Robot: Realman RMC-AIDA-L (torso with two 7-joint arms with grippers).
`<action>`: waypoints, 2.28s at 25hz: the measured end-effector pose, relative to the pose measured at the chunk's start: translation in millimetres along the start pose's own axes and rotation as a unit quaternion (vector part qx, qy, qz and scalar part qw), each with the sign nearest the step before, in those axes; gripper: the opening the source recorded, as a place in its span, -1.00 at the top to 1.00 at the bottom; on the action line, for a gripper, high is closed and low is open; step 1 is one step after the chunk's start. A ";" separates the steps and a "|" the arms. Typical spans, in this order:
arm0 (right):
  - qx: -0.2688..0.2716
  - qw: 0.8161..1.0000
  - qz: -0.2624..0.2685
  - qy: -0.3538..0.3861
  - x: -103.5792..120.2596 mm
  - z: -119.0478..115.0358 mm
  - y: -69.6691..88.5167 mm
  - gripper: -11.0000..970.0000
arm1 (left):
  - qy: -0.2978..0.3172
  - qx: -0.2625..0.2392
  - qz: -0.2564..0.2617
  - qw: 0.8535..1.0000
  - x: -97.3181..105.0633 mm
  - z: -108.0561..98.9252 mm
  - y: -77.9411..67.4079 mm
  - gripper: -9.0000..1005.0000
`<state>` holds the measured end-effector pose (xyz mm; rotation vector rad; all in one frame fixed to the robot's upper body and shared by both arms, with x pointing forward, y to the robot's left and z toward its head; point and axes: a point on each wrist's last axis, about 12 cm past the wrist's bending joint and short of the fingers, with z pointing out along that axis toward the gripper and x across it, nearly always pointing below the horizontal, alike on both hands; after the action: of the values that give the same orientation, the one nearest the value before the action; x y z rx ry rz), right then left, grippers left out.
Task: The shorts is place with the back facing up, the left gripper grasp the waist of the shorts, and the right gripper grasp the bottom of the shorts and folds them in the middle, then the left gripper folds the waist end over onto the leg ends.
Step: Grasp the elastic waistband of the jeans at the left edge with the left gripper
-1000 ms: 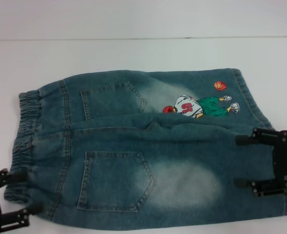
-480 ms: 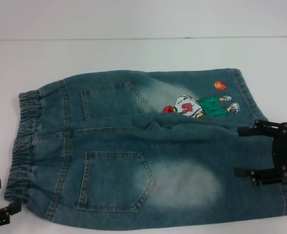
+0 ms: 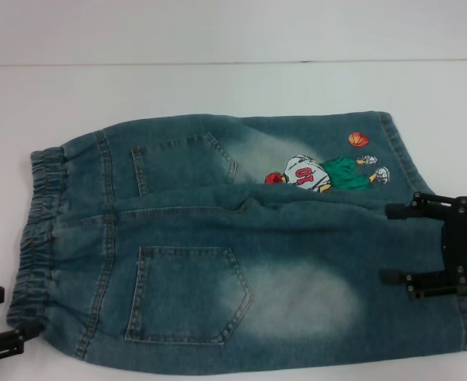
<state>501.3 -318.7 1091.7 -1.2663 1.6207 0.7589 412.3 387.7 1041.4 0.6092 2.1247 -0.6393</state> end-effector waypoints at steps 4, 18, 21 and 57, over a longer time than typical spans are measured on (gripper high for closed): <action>0.000 1.000 0.001 0.000 0.0 0.5 0.2 -0.91 | 0.002 0.000 0.001 1.000 -0.4 0.7 0.4 -0.77; -0.001 1.000 0.004 -0.003 -0.2 2.8 1.3 -0.91 | 0.024 -0.008 -0.002 1.000 5.0 -0.4 2.0 -0.77; -0.001 1.000 0.005 -0.003 0.1 2.8 1.6 -0.91 | 0.022 -0.001 -0.001 1.000 3.7 0.6 0.8 -0.76; 0.003 1.000 0.009 -0.004 1.8 1.9 3.0 -0.91 | 0.037 0.015 0.011 0.999 -4.9 17.1 1.2 -0.13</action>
<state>498.9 -316.9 1089.2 -1.2448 1.6284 0.7697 425.4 376.9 1035.9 0.6807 2.1778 -0.6466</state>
